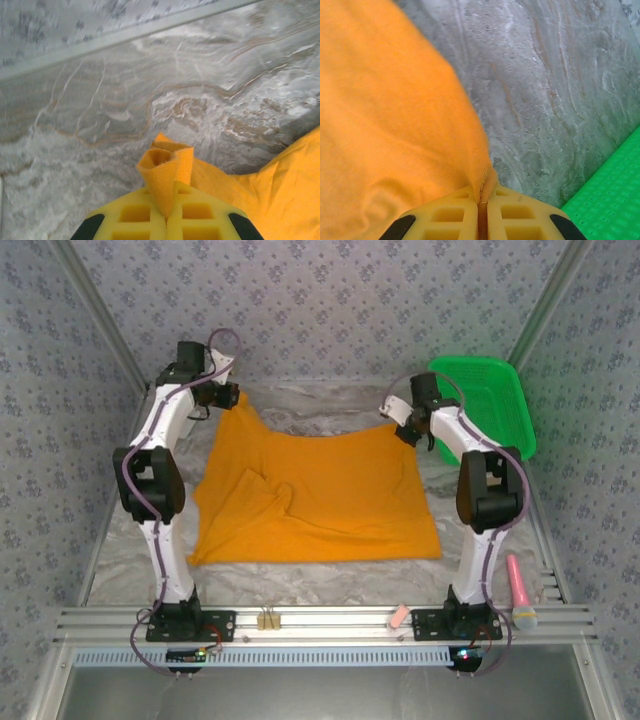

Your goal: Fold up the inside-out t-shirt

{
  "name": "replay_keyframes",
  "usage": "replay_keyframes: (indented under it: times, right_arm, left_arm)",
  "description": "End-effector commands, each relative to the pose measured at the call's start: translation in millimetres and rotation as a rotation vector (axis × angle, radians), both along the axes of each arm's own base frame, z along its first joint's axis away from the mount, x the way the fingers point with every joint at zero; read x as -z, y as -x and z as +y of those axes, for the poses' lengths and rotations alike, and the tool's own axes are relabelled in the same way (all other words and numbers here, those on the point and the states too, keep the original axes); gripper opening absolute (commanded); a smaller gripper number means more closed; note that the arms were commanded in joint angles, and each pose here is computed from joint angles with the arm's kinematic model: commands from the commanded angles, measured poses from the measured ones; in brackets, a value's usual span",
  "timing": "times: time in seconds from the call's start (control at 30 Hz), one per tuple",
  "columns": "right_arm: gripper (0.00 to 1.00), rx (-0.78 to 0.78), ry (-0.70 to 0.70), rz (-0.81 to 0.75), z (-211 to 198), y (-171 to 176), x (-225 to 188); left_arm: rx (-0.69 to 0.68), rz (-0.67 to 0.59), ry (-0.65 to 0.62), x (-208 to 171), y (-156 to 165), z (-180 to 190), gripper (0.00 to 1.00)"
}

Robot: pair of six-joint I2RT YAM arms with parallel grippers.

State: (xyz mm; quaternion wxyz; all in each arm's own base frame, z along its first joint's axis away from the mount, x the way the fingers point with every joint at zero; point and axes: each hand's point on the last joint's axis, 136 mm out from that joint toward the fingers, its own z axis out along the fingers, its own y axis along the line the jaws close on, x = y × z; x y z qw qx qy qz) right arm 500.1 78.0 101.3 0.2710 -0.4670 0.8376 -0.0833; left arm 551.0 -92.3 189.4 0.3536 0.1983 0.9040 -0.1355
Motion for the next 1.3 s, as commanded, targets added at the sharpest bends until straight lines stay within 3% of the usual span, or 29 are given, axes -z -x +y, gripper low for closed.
replay_keyframes:
  times: [0.0,0.3,0.47,0.6,0.63,0.67,0.7,0.73,0.77,0.83,1.0,1.1,1.17,1.27]
  right_arm:
    - [0.11,-0.111,-0.017,-0.111,14.0,-0.2,-18.4]
    - [0.14,-0.123,-0.015,-0.171,8.3,19.0,-22.4]
    - [0.16,-0.094,0.034,-0.129,-0.9,64.4,-18.8]
    - [0.22,-0.109,0.119,-0.036,-8.2,104.8,-6.3]
    - [0.22,-0.089,0.158,-0.045,-13.1,110.1,-2.2]
    - [0.24,-0.07,0.196,-0.045,-18.7,117.0,2.4]
    - [0.29,-0.04,0.226,-0.039,-24.4,121.9,3.9]
    - [0.37,0.003,0.247,-0.024,-28.8,127.0,2.8]
    - [0.44,0.042,0.245,-0.03,-29.4,129.6,-2.1]
    - [0.49,0.006,0.21,-0.052,-14.7,137.0,-12.7]
    - [0.54,-0.088,-0.052,-0.194,37.8,124.6,-67.5]
    - [0.55,-0.295,-0.201,-0.179,89.6,130.2,-67.9]
    - [0.55,-0.408,-0.193,-0.131,110.6,135.6,-53.0]
    - [0.55,-0.442,-0.181,-0.05,124.1,129.9,-28.6]
  left_arm:
    - [0.155,-0.092,-0.024,-18.4,11.9,-14.5,0.0]
    - [0.164,-0.124,-0.067,-33.4,60.3,-0.1,0.0]
    - [0.098,-0.159,0.016,-59.5,125.5,-1.6,0.0]
    - [0.012,-0.083,0.008,-38.0,181.2,6.0,0.01]
    - [0.012,-0.041,0.049,-31.3,200.2,0.9,0.04]
    - [0.026,-0.009,0.086,-24.6,220.2,-6.7,0.15]
    - [0.015,0.005,0.111,-20.4,233.6,-10.1,0.35]
    - [-0.028,0.037,0.141,-12.6,248.0,-10.8,0.49]
    - [-0.065,0.059,0.174,-10.8,260.2,-10.0,0.52]
    - [-0.173,0.069,0.197,-10.1,274.0,1.1,0.97]
    - [-0.304,0.037,0.268,-34.9,287.4,13.4,1.0]
    - [-0.443,0.182,0.288,-15.7,280.2,25.1,1.0]
    - [-0.522,0.337,0.33,2.2,269.7,26.6,1.0]
    - [-0.556,0.489,0.346,29.2,255.5,22.5,0.97]
